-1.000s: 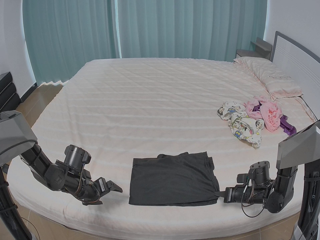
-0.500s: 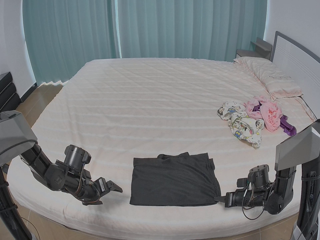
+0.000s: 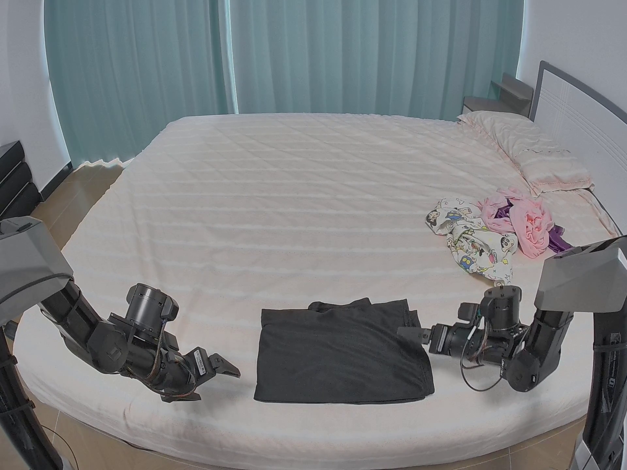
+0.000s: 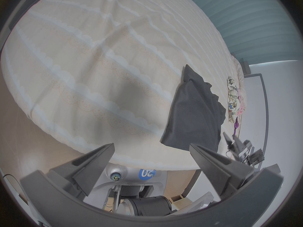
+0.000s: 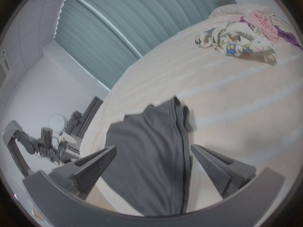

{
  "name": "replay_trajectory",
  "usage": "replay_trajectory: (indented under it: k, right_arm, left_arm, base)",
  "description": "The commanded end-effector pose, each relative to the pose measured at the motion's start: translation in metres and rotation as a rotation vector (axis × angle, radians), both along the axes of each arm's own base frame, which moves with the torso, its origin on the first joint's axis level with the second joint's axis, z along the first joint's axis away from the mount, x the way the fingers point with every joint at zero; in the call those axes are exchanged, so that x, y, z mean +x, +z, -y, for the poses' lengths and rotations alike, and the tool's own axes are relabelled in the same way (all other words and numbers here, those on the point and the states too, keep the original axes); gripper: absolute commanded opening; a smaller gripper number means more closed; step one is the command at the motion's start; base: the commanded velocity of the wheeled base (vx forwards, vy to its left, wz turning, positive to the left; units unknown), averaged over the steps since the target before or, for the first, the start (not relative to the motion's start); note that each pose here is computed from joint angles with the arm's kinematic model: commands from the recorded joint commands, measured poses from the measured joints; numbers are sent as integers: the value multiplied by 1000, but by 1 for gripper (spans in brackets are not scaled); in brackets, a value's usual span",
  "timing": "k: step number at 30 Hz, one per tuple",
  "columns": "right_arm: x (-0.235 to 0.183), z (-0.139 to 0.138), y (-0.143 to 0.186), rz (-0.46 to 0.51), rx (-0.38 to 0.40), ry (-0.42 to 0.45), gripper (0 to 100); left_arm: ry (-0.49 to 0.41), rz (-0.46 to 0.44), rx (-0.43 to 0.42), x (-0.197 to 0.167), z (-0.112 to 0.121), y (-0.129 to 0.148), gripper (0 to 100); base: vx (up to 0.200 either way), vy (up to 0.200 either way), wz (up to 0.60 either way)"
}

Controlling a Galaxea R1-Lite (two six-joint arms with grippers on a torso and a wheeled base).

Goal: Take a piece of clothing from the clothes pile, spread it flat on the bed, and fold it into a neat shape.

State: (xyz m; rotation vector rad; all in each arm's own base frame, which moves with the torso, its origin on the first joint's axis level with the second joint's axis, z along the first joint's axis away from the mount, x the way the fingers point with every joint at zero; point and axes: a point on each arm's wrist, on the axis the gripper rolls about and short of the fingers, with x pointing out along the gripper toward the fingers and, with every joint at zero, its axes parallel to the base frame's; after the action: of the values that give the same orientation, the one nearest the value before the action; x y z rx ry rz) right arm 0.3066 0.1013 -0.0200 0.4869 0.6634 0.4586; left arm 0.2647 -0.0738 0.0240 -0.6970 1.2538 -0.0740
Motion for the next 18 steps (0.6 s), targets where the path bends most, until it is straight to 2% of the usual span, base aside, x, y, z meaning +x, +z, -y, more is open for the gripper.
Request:
replay_trajectory:
  k: [1, 3, 8, 13, 18]
  right_arm:
    - [55, -4, -9, 38, 53, -79, 100]
    - [65, -6, -14, 8, 44, -90, 100]
    - [76, -9, -23, 2, 44, -93, 100]
    - [89, -12, -26, 18, 74, -106, 100]
    - [94, -13, -17, 82, 116, -116, 100]
  left_arm:
    - [2, 0, 0, 0, 0, 0, 100]
    - [2, 0, 0, 0, 0, 0, 100]
    - [2, 0, 0, 0, 0, 0, 100]
    - [2, 0, 0, 0, 0, 0, 100]
    - [2, 0, 0, 0, 0, 0, 100]
  base:
    - [0, 0, 0]
    - [0, 0, 0]
    - [0, 0, 0]
    - [0, 0, 0]
    - [0, 0, 0]
